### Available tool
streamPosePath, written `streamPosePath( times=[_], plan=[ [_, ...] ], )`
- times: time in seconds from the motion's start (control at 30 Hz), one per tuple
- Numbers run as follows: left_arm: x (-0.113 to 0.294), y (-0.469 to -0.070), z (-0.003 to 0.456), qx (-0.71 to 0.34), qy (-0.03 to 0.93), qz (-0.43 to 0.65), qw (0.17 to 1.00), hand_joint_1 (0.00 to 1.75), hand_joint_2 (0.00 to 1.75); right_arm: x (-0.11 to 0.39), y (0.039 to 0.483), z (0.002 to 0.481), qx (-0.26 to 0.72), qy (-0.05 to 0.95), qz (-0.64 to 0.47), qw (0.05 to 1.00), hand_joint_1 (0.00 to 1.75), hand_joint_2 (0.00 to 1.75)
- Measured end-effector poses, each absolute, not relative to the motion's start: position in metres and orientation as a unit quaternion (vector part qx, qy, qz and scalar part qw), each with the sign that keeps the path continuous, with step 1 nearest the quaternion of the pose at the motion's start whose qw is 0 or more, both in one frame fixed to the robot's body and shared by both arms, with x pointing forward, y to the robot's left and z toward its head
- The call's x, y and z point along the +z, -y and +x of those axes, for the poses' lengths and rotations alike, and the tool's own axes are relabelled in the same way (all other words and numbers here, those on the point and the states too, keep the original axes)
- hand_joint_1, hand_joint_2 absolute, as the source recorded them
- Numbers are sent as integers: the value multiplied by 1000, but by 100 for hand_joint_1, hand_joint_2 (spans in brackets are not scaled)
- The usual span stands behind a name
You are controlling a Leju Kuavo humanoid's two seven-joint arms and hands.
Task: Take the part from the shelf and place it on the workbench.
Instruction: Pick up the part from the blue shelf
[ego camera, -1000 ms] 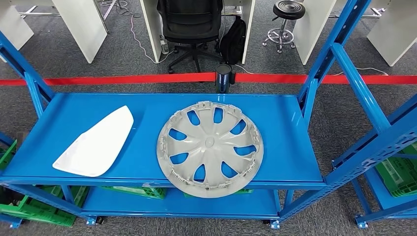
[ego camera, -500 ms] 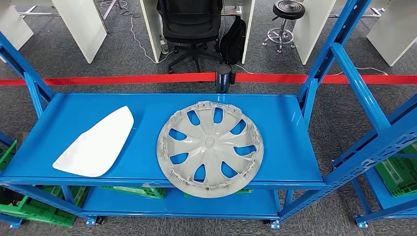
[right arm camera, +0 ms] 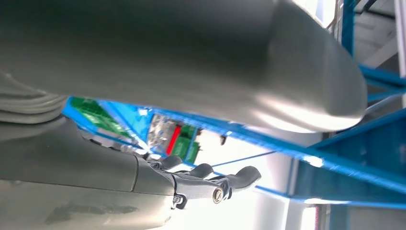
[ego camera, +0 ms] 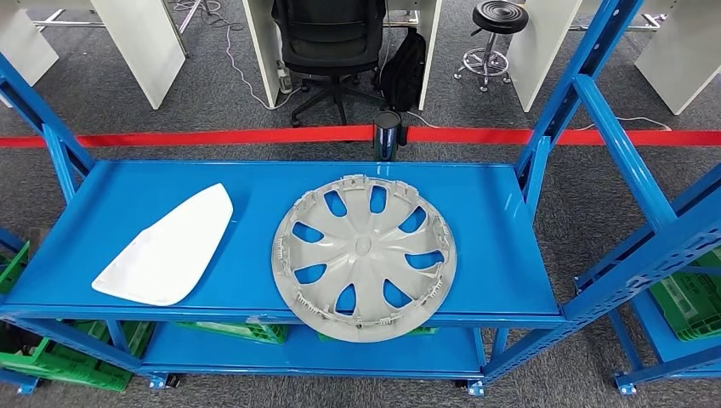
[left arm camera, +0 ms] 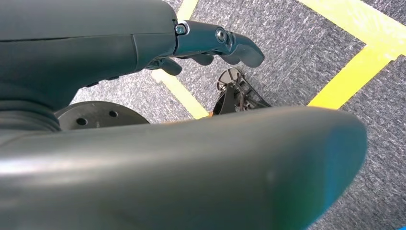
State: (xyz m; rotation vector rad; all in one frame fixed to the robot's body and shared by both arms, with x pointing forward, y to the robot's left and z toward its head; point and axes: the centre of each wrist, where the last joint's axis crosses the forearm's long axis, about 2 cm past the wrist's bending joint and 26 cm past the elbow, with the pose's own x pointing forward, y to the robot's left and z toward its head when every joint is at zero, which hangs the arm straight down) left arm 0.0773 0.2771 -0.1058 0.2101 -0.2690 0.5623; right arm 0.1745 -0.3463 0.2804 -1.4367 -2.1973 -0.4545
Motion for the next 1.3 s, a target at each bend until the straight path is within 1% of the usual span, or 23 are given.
streamPosePath(
  times=[0.37,0.53,0.7,0.8,0.87,0.93,1.0,1.07,1.17,1.3],
  plan=[
    [-106,-275,78,269,125,98,950,0,0,299,318,190,-81,812,-534,223,0,0],
    [-106,-274,78,263,128,92,952,0,0,308,301,200,-32,838,-494,231,0,0],
    [-106,-274,78,256,131,88,954,0,0,312,287,210,41,860,-445,247,0,0],
    [-106,-274,78,251,132,87,955,0,0,312,279,217,97,871,-397,274,0,0],
    [-106,-273,78,248,134,86,956,0,0,312,274,223,137,876,-346,305,0,87],
    [-106,-273,78,245,137,85,956,0,0,311,269,230,178,880,-269,348,0,175],
    [-106,-274,78,242,141,86,956,0,0,307,267,237,208,879,-182,389,0,175],
    [-106,-274,78,240,145,87,956,0,0,302,267,243,225,873,-124,414,0,175],
    [-106,-276,78,238,147,89,956,0,0,294,269,249,247,862,-81,435,0,175],
    [-106,-279,78,236,150,92,956,0,0,286,271,254,272,846,-56,456,0,175]
  ],
)
